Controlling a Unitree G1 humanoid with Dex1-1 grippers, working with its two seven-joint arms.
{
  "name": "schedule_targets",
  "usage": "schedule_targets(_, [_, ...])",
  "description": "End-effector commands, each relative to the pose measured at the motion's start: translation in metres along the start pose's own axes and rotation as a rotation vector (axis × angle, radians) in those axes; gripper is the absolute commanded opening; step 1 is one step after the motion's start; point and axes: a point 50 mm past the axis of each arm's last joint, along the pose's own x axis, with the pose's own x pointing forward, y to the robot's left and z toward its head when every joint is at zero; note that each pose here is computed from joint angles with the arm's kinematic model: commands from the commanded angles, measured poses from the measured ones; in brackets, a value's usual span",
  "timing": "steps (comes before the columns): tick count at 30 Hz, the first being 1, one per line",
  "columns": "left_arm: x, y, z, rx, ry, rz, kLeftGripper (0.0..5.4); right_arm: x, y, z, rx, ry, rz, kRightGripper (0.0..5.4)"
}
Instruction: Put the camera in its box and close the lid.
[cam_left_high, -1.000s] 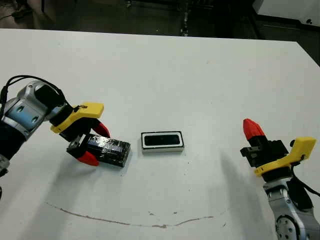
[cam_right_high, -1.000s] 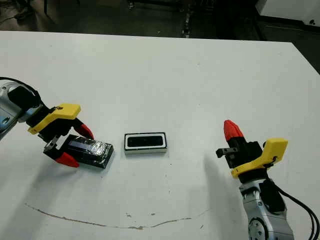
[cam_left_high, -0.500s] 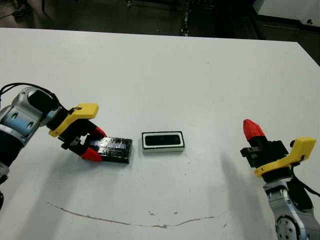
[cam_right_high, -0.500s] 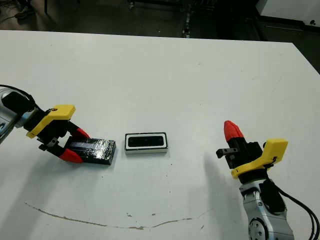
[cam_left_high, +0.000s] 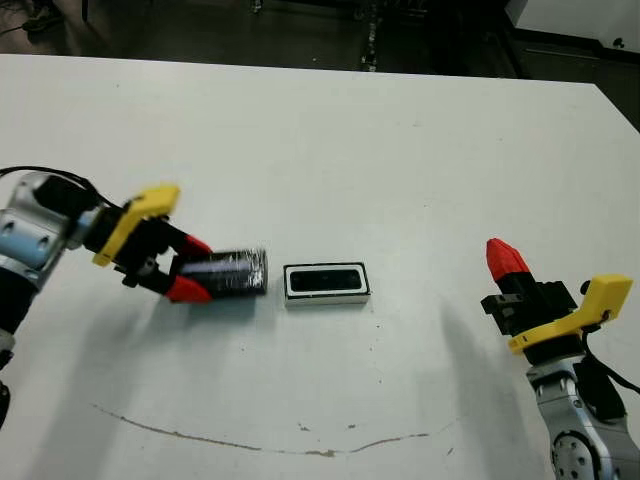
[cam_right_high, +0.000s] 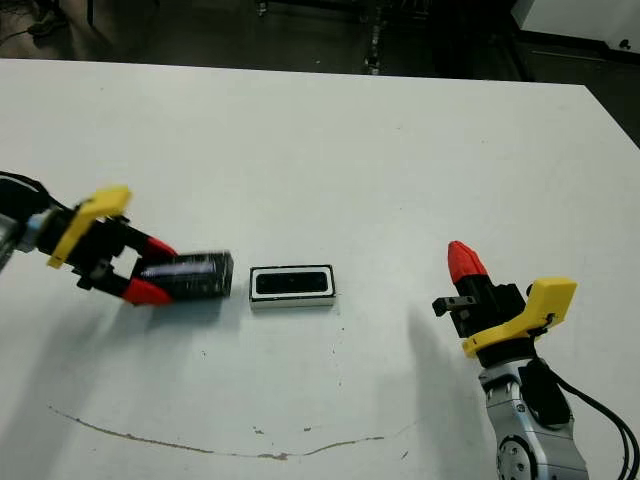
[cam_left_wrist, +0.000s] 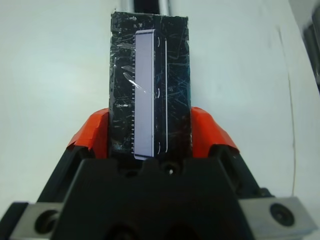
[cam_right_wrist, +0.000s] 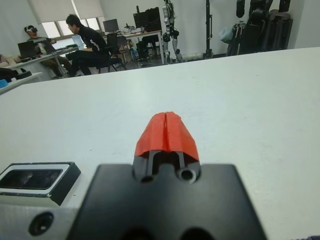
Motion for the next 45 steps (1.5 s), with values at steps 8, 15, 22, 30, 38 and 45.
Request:
schedule_targets(8, [0.012,-0.002,-0.01,-0.068,-0.173,0.209,3.17,-0.001,-0.003,-0.002,-0.01,0.019,-0.007,0.0])
schedule_targets(15, [0.03,-0.006,-0.017,-0.141,-0.137,0.296,3.17,-0.001,-0.004,-0.002,-0.011,0.016,-0.001,0.0])
schedule_targets(22, [0.041,-0.013,-0.022,-0.184,-0.1,0.329,3.17,0.0,-0.003,-0.002,-0.009,0.014,-0.001,0.0])
schedule_targets(30, [0.054,-0.02,-0.024,-0.188,-0.104,0.259,3.17,0.0,-0.003,-0.001,-0.007,0.01,-0.003,0.0])
schedule_targets(38, [0.058,-0.021,-0.023,-0.217,-0.116,0.208,3.17,0.001,-0.003,-0.001,-0.007,0.013,-0.007,0.0])
schedule_targets(45, [0.063,-0.023,-0.02,-0.216,-0.164,0.181,3.17,0.0,-0.003,-0.001,0.003,0.016,-0.003,0.0])
